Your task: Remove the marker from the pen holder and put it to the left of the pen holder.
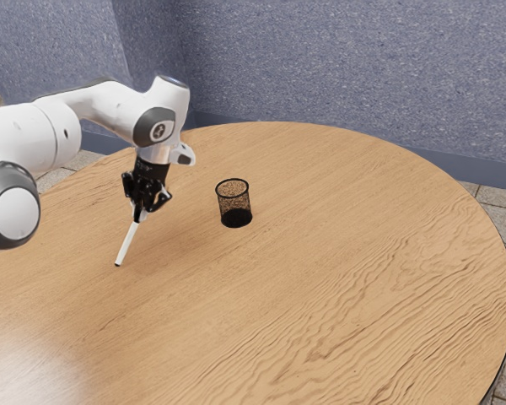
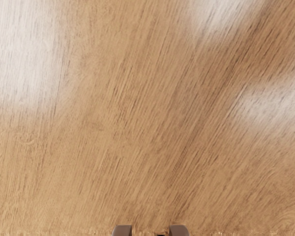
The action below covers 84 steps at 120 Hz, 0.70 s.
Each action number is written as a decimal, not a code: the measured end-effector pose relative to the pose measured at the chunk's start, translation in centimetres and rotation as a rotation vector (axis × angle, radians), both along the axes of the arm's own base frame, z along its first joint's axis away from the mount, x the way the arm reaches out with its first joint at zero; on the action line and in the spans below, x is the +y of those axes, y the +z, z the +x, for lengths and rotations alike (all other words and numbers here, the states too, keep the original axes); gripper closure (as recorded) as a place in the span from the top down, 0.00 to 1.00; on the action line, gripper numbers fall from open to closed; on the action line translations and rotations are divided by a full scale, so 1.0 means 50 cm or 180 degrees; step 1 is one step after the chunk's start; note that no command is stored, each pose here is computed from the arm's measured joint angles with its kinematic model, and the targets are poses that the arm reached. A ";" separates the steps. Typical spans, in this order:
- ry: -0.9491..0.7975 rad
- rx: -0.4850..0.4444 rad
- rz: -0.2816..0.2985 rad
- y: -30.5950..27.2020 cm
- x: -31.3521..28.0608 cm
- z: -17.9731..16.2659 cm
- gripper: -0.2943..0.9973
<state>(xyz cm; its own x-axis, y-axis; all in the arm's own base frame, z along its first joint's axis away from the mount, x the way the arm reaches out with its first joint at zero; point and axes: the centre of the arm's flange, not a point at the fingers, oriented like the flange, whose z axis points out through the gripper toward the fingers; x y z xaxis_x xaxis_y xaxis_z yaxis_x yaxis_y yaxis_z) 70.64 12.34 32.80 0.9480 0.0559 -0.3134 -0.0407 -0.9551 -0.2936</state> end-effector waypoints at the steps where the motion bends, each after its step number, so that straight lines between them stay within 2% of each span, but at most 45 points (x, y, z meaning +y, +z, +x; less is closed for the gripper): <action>1: 0.0002 0.0015 0.0000 -0.002 0.000 -0.001 0.26; 20: 0.0031 0.0136 0.0006 -0.009 0.008 -0.011 0.52; 34: 0.0074 -0.0028 -0.0093 0.037 0.015 -0.012 0.62; 55: 0.0018 -0.0480 -0.0327 0.173 -0.044 -0.035 0.71; 70: -0.0096 -0.0885 -0.0541 0.287 -0.121 -0.046 0.74; 84: -0.0204 -0.1284 -0.0668 0.409 -0.178 -0.049 0.75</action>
